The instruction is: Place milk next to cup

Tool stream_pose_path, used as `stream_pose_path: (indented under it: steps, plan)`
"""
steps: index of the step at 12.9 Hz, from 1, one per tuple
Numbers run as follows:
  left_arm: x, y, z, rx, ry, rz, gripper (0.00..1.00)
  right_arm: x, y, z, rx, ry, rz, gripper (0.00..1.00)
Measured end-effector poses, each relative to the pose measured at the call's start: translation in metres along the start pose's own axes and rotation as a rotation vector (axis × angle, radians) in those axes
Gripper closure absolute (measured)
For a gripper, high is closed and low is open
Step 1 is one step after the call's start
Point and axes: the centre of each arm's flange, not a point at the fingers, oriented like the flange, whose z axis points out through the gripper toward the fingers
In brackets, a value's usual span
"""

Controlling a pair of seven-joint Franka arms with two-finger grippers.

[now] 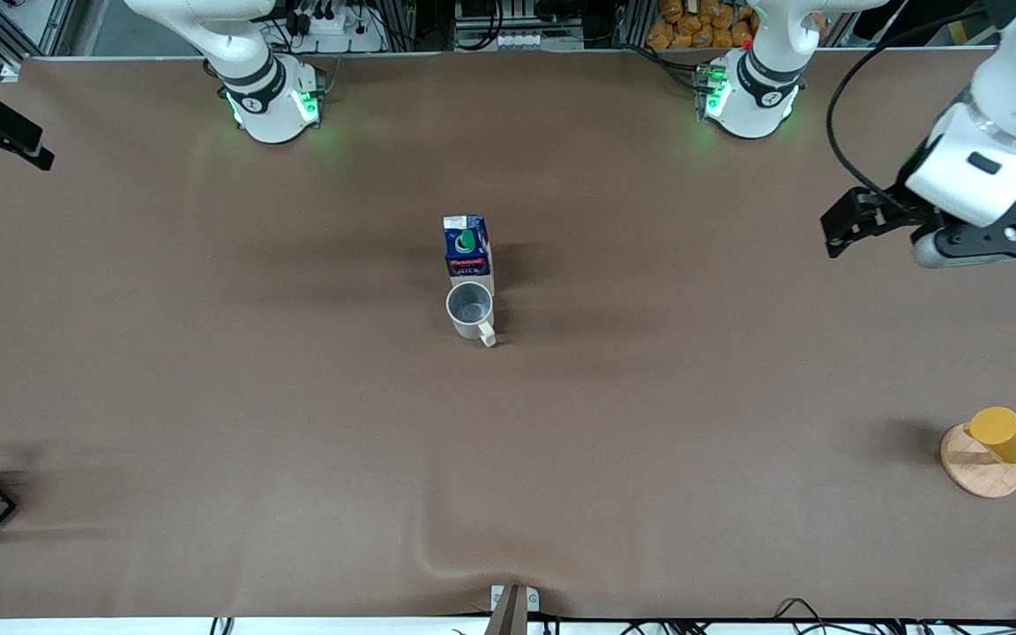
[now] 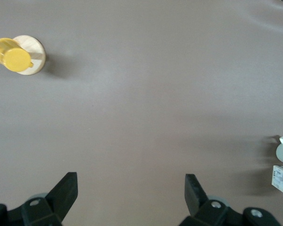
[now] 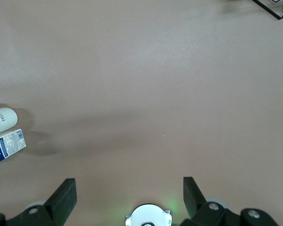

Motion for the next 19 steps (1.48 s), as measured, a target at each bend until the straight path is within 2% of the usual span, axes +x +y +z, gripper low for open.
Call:
stream_pose_path:
  steps: [6,11,15,19]
  plan:
    - [-0.008,-0.008,-0.006,0.011,-0.017,0.005,0.00,0.001,-0.037,0.007,-0.004,0.005,-0.071,0.00]
    - [-0.011,-0.025,-0.006,0.025,-0.021,0.016,0.00,0.012,-0.071,0.035,-0.010,-0.001,-0.129,0.00]
    - [-0.013,-0.051,0.002,0.033,-0.035,0.054,0.00,0.011,-0.063,0.033,-0.009,-0.005,-0.111,0.00]
    - [-0.013,-0.051,0.002,0.032,-0.031,0.056,0.00,0.003,-0.016,0.015,0.004,-0.003,-0.027,0.00]
